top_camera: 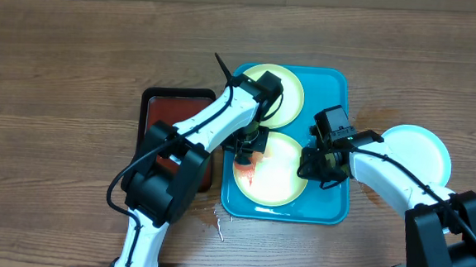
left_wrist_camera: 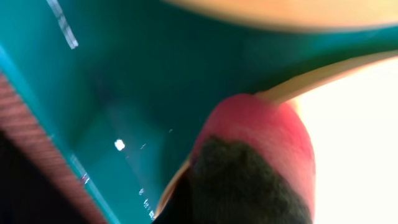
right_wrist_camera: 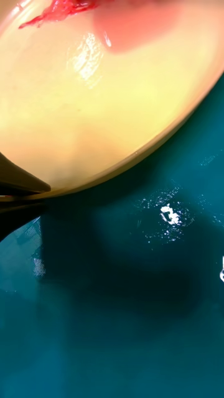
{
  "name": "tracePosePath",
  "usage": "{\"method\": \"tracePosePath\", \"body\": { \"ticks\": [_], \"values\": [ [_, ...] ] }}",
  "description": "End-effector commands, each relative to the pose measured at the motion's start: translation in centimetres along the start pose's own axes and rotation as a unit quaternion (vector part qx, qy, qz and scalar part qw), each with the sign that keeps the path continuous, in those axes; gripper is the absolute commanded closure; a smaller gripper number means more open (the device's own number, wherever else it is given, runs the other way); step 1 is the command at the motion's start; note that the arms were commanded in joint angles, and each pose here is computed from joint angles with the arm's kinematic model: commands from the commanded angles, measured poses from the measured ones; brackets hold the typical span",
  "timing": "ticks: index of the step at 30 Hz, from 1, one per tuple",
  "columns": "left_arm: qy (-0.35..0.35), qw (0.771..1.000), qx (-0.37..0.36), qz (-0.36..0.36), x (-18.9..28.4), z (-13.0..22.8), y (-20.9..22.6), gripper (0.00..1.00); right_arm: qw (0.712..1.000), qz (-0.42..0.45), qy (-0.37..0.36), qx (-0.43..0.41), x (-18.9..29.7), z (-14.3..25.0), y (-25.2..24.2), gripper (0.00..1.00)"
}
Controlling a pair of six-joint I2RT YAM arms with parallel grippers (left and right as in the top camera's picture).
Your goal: Clean dirty plates on tray and stack at the side
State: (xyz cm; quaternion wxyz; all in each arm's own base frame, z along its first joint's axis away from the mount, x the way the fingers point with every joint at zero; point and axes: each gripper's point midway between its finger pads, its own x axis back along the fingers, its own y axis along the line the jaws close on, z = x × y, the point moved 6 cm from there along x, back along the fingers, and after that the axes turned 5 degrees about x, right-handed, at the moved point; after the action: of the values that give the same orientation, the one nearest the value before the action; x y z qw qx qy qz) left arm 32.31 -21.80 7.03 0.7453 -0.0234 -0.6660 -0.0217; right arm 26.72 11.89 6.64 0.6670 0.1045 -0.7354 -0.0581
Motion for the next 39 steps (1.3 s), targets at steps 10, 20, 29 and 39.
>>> {"method": "tracePosePath", "body": {
  "ticks": [10,20,29,39],
  "values": [
    [0.027,0.982,-0.074,0.172,-0.3,1.0,-6.9,0.96,1.0,0.019,0.007,-0.004,-0.2,0.3,-0.6,0.96],
    [0.008,0.998,-0.051,-0.034,-1.2,1.1,-1.2,0.96,1.0,0.02,0.012,-0.005,-0.2,0.5,-0.7,0.96],
    [-0.04,0.99,-0.04,-0.129,-1.7,-0.2,1.8,0.96,1.0,0.021,0.012,-0.005,-0.2,0.5,-0.7,0.96],
    [-0.002,0.989,-0.03,0.144,-0.9,-1.8,-2.6,0.96,1.0,0.021,0.013,-0.005,-0.2,0.5,-0.7,0.96]
  ]
}}
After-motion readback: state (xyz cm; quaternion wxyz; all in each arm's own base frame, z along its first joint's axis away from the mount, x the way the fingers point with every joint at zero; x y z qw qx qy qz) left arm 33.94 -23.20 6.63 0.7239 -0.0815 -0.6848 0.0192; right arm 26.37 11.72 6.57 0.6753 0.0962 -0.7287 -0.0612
